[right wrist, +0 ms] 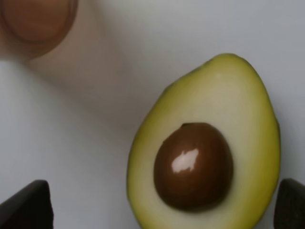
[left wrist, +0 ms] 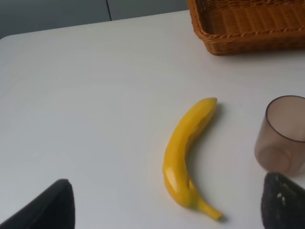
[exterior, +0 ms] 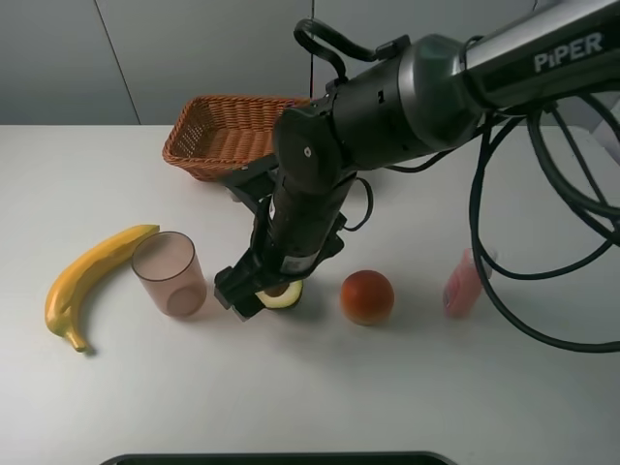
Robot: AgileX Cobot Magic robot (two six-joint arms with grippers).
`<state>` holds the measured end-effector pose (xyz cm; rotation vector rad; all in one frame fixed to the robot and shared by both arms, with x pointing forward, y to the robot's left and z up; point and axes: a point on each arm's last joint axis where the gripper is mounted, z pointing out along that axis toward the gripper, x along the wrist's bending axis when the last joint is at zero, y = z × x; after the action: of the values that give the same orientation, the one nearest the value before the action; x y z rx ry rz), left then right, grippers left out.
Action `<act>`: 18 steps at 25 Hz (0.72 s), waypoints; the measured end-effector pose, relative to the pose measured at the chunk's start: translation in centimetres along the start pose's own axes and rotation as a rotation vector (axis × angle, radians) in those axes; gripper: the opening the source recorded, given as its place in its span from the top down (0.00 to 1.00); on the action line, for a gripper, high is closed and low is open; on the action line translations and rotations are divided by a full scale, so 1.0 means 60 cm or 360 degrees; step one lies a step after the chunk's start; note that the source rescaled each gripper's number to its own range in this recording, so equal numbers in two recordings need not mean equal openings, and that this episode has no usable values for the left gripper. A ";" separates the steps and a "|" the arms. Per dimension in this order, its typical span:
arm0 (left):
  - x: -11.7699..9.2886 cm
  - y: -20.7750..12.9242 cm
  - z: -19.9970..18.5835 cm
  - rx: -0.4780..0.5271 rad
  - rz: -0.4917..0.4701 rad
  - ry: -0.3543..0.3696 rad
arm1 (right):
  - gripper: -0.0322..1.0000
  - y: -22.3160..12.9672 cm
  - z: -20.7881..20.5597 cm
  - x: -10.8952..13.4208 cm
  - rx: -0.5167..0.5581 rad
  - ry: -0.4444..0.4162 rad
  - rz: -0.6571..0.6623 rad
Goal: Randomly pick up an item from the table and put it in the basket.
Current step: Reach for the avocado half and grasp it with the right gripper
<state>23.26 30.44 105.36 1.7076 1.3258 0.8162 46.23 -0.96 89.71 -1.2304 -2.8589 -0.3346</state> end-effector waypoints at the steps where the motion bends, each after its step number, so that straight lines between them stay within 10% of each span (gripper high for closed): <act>1: 0.000 0.000 0.000 0.0000 0.0000 0.0000 | 0.00 0.000 0.004 -0.001 0.0002 -0.0003 0.0001; 18: 0.000 0.000 0.000 0.0000 0.0000 0.0000 | 0.04 0.001 0.041 -0.005 -0.0001 -0.0026 -0.0005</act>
<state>23.26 30.44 105.36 1.7076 1.3258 0.8162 46.68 -0.63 87.30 -1.2348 -2.8748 -0.3274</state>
